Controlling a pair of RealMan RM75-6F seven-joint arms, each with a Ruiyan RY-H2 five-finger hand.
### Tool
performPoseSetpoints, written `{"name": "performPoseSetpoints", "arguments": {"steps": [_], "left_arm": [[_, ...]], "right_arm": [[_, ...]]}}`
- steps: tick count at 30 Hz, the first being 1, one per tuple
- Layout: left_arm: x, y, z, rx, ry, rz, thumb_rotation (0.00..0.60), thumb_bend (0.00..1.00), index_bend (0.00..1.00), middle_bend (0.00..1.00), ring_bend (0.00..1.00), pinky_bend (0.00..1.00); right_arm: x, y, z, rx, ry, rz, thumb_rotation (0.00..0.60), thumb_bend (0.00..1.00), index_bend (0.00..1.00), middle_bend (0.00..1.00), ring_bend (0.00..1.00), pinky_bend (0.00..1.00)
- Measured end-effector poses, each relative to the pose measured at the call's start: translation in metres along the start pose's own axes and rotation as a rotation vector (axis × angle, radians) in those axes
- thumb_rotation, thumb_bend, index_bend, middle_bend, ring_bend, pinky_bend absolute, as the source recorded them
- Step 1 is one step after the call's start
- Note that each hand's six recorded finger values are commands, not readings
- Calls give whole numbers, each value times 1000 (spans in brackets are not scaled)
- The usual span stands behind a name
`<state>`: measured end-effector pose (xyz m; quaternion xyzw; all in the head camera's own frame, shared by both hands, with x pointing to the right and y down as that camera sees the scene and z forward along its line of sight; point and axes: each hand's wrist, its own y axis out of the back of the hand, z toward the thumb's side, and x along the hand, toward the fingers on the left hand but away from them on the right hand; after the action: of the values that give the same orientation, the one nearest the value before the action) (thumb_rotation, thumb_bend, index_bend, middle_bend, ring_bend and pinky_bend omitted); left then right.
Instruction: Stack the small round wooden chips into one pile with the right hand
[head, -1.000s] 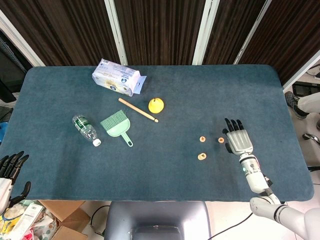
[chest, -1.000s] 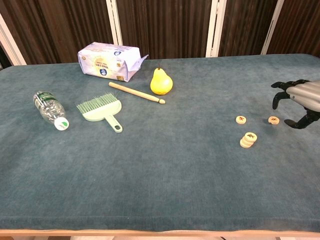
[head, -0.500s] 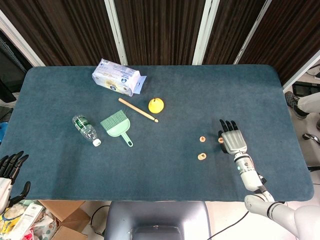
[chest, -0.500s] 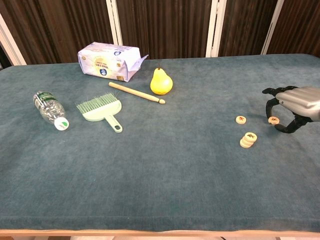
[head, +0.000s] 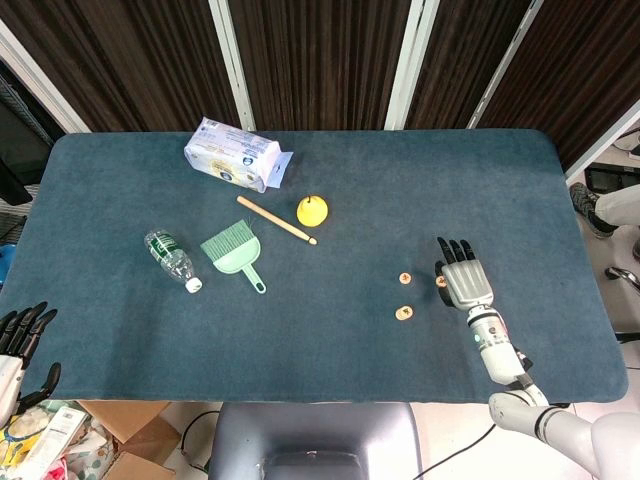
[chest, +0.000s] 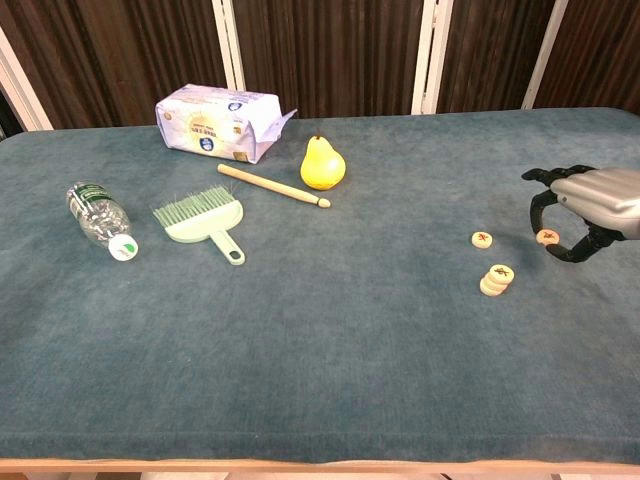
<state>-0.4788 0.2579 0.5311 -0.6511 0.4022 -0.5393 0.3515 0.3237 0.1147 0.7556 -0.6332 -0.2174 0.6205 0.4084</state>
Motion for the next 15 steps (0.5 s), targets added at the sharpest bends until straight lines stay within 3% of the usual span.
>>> {"name": "performPoseSetpoints", "arguments": {"steps": [5, 15], "left_arm": [[0, 0, 0, 2, 0, -1, 600, 497, 0, 0, 0, 0], [1, 0, -1, -1, 5, -3, 600, 496, 0, 0, 0, 0]], "right_arm": [[10, 13, 16, -31, 56, -46, 600, 521, 651, 49, 0, 0], [48, 35, 67, -58, 242, -104, 600, 520, 650, 49, 0, 0]]}}
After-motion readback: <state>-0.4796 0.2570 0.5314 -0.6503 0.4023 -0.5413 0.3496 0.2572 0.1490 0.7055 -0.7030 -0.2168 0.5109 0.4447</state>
